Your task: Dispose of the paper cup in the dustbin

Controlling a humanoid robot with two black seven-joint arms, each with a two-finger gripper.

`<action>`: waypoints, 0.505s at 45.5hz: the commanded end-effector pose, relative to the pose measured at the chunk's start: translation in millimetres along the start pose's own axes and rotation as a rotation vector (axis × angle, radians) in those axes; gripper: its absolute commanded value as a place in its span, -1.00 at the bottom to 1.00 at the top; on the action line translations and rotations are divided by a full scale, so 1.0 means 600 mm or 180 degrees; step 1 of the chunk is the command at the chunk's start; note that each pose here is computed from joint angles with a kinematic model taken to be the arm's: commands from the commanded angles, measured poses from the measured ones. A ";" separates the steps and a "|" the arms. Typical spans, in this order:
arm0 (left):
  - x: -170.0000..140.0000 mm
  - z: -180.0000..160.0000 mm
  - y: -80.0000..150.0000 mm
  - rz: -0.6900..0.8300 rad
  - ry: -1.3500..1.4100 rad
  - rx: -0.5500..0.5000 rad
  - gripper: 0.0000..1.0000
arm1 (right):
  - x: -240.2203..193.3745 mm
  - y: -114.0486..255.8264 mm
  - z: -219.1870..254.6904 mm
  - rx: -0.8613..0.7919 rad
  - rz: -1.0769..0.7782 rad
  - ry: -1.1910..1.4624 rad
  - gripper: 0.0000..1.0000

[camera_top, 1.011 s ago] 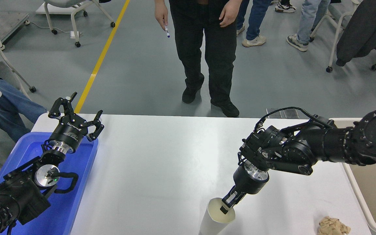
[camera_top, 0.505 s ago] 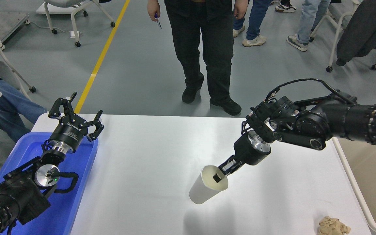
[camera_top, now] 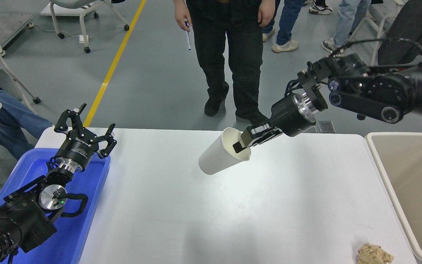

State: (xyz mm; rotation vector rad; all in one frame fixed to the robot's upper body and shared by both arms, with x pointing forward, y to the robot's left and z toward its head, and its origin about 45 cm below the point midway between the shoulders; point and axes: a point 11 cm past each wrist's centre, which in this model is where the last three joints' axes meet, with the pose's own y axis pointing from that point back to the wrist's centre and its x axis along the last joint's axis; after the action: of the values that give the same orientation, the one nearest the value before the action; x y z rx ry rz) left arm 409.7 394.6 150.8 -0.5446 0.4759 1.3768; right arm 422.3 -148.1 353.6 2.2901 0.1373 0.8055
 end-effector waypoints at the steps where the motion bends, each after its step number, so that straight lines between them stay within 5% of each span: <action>1: 0.000 0.000 0.000 0.0001 -0.0004 0.0002 1.00 | 0.018 0.032 -0.002 0.0039 0.0171 -0.0062 -1.00; 11: 0.000 0.000 0.000 -0.0003 -0.0002 0.0003 1.00 | 0.044 0.063 0.035 0.0023 0.0597 -0.0337 -1.00; 23: 0.001 -0.001 0.001 0.0003 0.0002 0.0002 1.00 | 0.036 0.140 0.185 -0.0358 0.1491 -0.0957 -1.00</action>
State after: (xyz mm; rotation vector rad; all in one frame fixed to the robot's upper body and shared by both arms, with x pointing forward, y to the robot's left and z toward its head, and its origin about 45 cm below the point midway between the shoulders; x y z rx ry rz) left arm 409.7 394.5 150.8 -0.5447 0.4759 1.3767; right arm 464.5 -201.3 368.1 2.3717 -0.2365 0.7301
